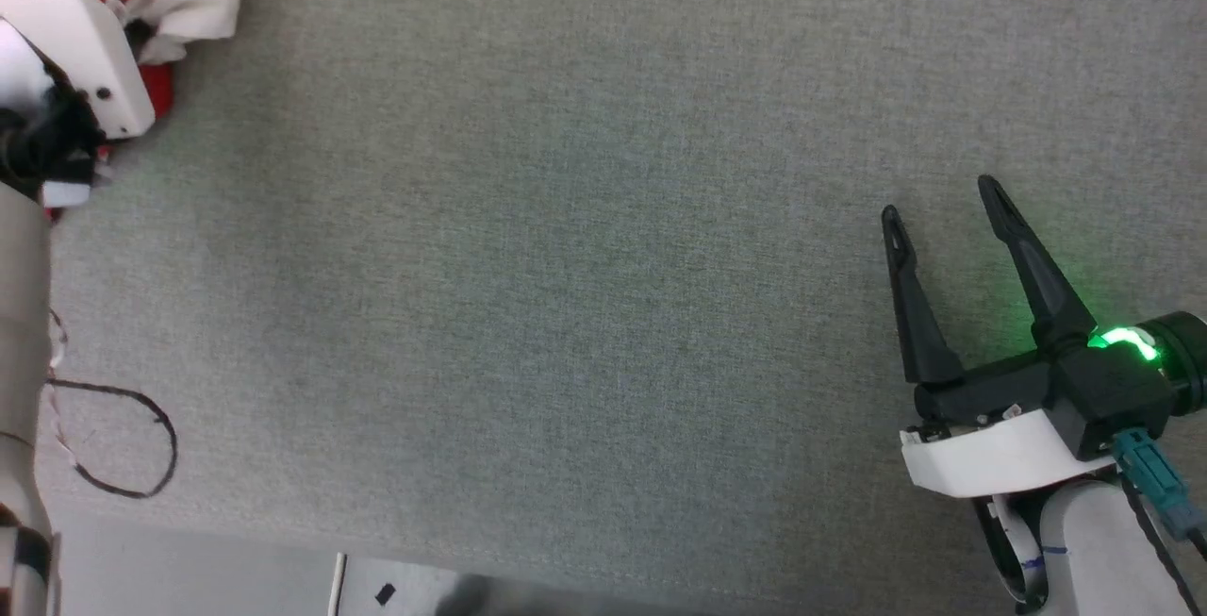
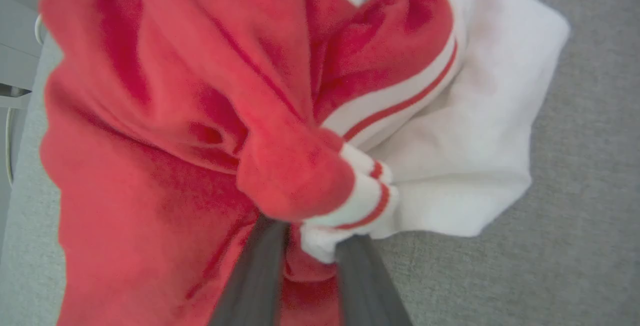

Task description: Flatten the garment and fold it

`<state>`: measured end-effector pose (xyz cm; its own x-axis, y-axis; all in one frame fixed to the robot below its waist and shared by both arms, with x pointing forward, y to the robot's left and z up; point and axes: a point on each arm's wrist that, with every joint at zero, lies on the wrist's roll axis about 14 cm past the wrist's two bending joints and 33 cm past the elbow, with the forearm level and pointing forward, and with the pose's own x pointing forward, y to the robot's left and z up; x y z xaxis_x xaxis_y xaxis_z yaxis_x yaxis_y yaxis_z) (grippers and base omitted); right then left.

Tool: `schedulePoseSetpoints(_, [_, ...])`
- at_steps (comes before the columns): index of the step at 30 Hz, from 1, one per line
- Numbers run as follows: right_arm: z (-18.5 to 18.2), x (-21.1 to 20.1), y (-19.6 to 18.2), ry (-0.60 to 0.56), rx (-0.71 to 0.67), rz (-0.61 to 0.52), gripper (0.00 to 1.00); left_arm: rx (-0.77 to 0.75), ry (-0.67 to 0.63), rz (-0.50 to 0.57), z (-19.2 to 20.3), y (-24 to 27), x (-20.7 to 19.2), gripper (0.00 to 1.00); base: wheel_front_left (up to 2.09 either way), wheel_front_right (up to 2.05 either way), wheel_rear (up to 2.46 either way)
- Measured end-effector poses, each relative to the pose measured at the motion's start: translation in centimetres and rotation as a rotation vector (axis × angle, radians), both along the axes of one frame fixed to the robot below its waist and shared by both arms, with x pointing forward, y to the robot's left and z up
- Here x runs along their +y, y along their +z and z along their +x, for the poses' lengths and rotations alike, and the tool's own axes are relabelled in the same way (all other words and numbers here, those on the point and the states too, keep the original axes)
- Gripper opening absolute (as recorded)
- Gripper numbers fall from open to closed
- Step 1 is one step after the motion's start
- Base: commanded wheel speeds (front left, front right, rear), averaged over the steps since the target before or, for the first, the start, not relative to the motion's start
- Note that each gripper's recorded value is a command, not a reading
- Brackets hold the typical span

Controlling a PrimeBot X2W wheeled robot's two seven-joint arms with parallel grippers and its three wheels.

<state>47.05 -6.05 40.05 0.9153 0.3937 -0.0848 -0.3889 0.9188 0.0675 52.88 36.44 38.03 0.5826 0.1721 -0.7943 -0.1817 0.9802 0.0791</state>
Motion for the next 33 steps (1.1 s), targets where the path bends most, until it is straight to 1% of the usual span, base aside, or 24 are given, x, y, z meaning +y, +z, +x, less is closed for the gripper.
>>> schedulePoseSetpoints(4, [-0.1, -0.3, 1.1, -0.009, -0.025, -0.006, 1.00, -0.062, 0.013, -0.005, -0.9, 1.2, 0.1, 0.00, 0.00, 0.00, 0.00])
schedulePoseSetpoints(7, [-0.2, -0.8, 2.2, -0.024, -0.046, -0.008, 1.00, -0.168, 0.012, 0.020, -1.0, 3.5, 0.6, 0.00, 0.00, 0.00, 0.00])
schedulePoseSetpoints(12, [-1.3, -1.6, 4.0, -0.044, -0.070, -0.005, 1.00, -0.465, -0.011, 0.093, 0.2, 11.2, 1.5, 0.00, 0.00, 0.00, 0.00])
schedulePoseSetpoints(14, [-1.8, -1.9, 4.7, -0.052, -0.082, 0.000, 1.00, -0.584, -0.030, 0.119, 0.4, 14.4, 1.4, 0.00, 0.00, 0.00, 0.00])
schedulePoseSetpoints(19, [-3.0, -2.4, 7.0, -0.066, -0.121, 0.009, 1.00, -0.825, -0.070, 0.159, -0.2, 21.4, 0.5, 0.00, 0.00, 0.00, 0.00])
schedulePoseSetpoints(23, [-4.0, -2.9, 8.7, -0.077, -0.155, 0.011, 1.00, -0.982, -0.122, 0.167, -0.9, 25.9, -1.4, 0.00, 0.00, 0.00, 0.00])
schedulePoseSetpoints(26, [-4.7, -3.5, 9.9, -0.093, -0.185, 0.014, 1.00, -1.064, -0.184, 0.143, -1.3, 28.3, -4.1, 0.00, 0.00, 0.00, 0.00])
schedulePoseSetpoints(30, [-5.4, -4.4, 11.2, -0.120, -0.213, 0.021, 1.00, -1.126, -0.260, 0.092, -1.8, 29.6, -7.8, 0.00, 0.00, 0.00, 0.00])
schedulePoseSetpoints(33, [-5.9, -5.5, 11.8, -0.150, -0.225, 0.028, 1.00, -1.125, -0.311, 0.040, -1.9, 28.8, -10.6, 0.00, 0.00, 0.00, 0.00])
